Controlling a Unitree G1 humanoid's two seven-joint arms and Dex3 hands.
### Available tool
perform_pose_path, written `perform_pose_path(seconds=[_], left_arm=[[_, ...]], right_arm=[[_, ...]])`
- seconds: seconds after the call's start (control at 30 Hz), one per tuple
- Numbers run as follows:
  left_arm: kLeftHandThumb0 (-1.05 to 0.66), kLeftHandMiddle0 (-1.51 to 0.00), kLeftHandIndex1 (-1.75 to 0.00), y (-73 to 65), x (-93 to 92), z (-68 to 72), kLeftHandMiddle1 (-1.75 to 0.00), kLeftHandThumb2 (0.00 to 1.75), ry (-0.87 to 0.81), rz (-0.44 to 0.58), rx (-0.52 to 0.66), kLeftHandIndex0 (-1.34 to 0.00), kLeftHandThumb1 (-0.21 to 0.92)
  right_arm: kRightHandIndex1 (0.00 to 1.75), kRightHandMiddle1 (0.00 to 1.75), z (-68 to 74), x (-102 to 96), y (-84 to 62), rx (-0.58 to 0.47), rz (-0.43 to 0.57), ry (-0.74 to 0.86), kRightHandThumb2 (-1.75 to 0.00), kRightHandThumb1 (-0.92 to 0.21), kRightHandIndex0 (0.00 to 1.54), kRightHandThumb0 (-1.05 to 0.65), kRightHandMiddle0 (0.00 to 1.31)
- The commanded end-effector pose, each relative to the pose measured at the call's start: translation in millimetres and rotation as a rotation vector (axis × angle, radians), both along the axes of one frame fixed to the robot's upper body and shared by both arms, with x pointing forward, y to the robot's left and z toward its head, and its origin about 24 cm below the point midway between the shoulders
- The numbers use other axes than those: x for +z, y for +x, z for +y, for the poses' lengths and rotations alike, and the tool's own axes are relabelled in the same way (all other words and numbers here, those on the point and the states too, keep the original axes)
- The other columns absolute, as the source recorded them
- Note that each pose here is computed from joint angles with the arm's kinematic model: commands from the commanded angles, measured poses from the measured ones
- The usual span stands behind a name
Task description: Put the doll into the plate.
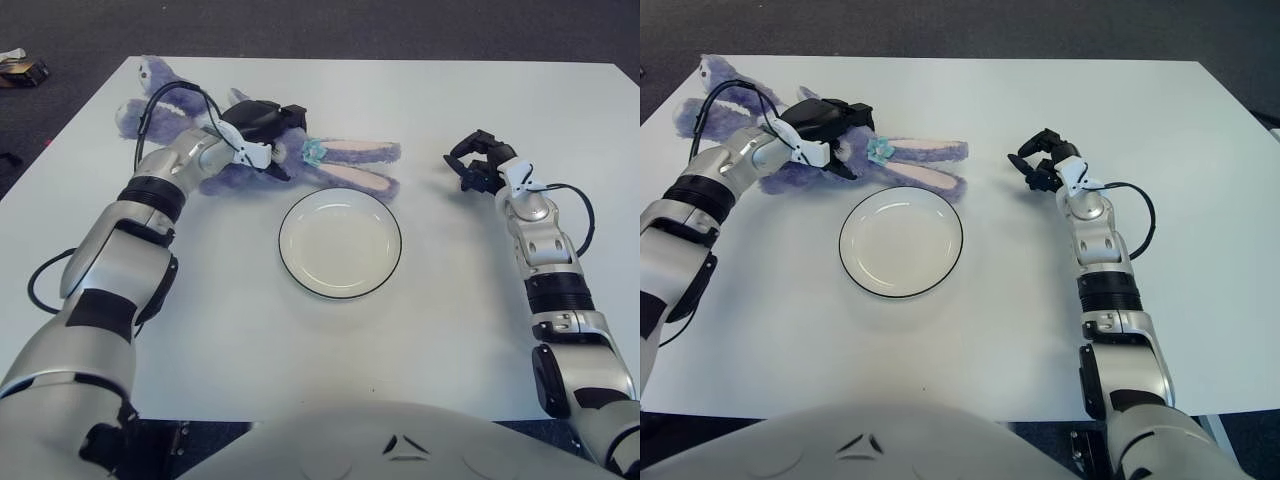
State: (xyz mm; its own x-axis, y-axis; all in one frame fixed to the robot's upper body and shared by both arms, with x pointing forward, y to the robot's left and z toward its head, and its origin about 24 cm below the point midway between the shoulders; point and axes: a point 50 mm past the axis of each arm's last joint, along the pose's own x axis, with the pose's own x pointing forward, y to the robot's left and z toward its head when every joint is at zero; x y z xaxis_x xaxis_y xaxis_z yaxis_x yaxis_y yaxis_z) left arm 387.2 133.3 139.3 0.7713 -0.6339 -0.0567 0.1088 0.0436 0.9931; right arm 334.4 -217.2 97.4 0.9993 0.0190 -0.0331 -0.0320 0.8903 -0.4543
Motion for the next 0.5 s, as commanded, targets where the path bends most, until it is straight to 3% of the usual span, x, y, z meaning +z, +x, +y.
perform_pose_path(seconds=[0.0,0.33,0.47], left_arm=[[0.03,-0.87,-1.75,5.0,8.2,-14.9,-1.75,0.66,0.002,-0.052,-0.005,-0.67,0.61],[0.04,-0.87,-1.75,5.9,7.6,-17.1,-1.75,0.69,0.005,-0.071,-0.003,-0.68,0.59],[0.05,-0.86,-1.75,9.5,3.8,-45.0,-1.75,0.72,0.011,-0.09,0.01,-0.67,0.58]], right_arm=[[1.75,1.56,5.7,-0.6,-3.3,0.018,-0.008,-0.007,-0.34,-0.92,0.73,-0.36,0.39],[1.75,1.55,6.8,-0.5,-4.2,0.019,-0.008,-0.009,-0.33,-0.92,0.73,-0.36,0.4],[1.75,1.55,12.7,-1.4,-8.4,0.046,-0.008,-0.022,-0.33,-0.92,0.73,-0.37,0.41]])
